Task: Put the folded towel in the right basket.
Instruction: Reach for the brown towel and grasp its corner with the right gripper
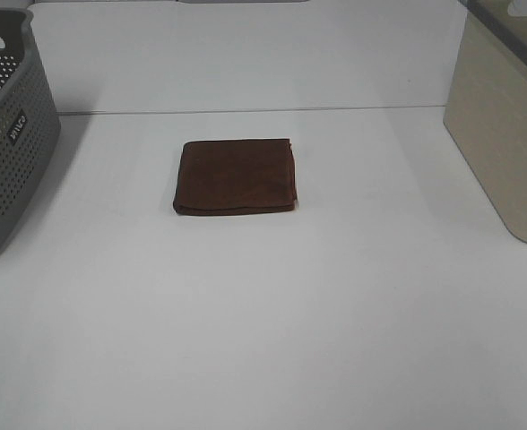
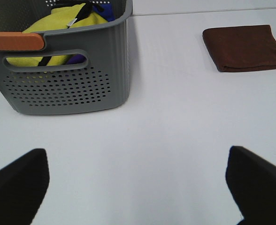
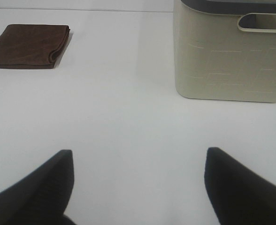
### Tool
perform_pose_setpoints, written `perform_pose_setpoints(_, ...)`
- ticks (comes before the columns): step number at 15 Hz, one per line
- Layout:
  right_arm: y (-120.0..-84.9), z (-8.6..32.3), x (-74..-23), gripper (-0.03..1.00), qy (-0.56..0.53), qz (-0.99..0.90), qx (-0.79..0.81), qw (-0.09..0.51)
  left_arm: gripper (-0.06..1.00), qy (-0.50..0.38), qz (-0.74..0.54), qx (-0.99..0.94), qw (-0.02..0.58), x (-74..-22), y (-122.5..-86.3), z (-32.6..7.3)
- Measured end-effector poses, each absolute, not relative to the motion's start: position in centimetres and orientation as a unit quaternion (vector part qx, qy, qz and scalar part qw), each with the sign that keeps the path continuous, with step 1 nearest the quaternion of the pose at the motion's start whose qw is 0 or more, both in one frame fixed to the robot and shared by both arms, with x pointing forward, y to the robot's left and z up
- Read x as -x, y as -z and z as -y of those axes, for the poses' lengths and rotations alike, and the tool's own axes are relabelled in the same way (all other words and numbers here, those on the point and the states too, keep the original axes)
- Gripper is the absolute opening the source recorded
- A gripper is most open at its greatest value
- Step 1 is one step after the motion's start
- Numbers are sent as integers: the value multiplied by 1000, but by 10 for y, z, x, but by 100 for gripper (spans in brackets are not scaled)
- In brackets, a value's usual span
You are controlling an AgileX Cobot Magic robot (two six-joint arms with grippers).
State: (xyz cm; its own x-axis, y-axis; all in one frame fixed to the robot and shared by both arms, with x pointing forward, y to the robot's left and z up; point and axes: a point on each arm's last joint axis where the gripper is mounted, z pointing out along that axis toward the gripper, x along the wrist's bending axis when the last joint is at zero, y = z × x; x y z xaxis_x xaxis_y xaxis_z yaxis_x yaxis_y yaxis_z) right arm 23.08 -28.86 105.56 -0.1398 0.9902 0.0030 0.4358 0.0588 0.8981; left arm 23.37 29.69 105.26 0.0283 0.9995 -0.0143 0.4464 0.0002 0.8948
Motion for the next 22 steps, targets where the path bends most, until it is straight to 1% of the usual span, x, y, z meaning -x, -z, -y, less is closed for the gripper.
perform_pose_setpoints(11,-1056,289,-231,73,-400,-640,-557,346,97,-362,-595,-607,382,-234,-1053,-297)
perform_pose_setpoints(13,-1056,289,-236,73,-391,-645,-563,336,97,-362,-595,-607,382,-234,-1053,-297)
perform_pose_setpoints(15,-1065,288,-253,73,-384,-649,-572,324,97,-362,-595,-607,382,-234,-1053,-297)
perform_pose_setpoints(17,-1082,287,-277,73,-388,-646,-579,312,97,-362,-595,-607,382,-234,-1053,-297)
perform_pose_setpoints(18,-1100,285,-307,73,-391,-642,-587,302,97,-362,-595,-607,382,-234,-1053,-297)
perform_pose_setpoints(19,-1109,285,-326,73,-389,-642,-591,295,97,-362,-595,-607,382,-234,-1053,-297)
perform_pose_setpoints(21,-1120,284,-352,73,-381,-648,-595,285,97,-362,-595,-607,382,-234,-1053,-297)
perform_pose_setpoints(22,-1128,284,-373,73,-368,-658,-595,278,97,-362,-595,-607,382,-234,-1053,-297)
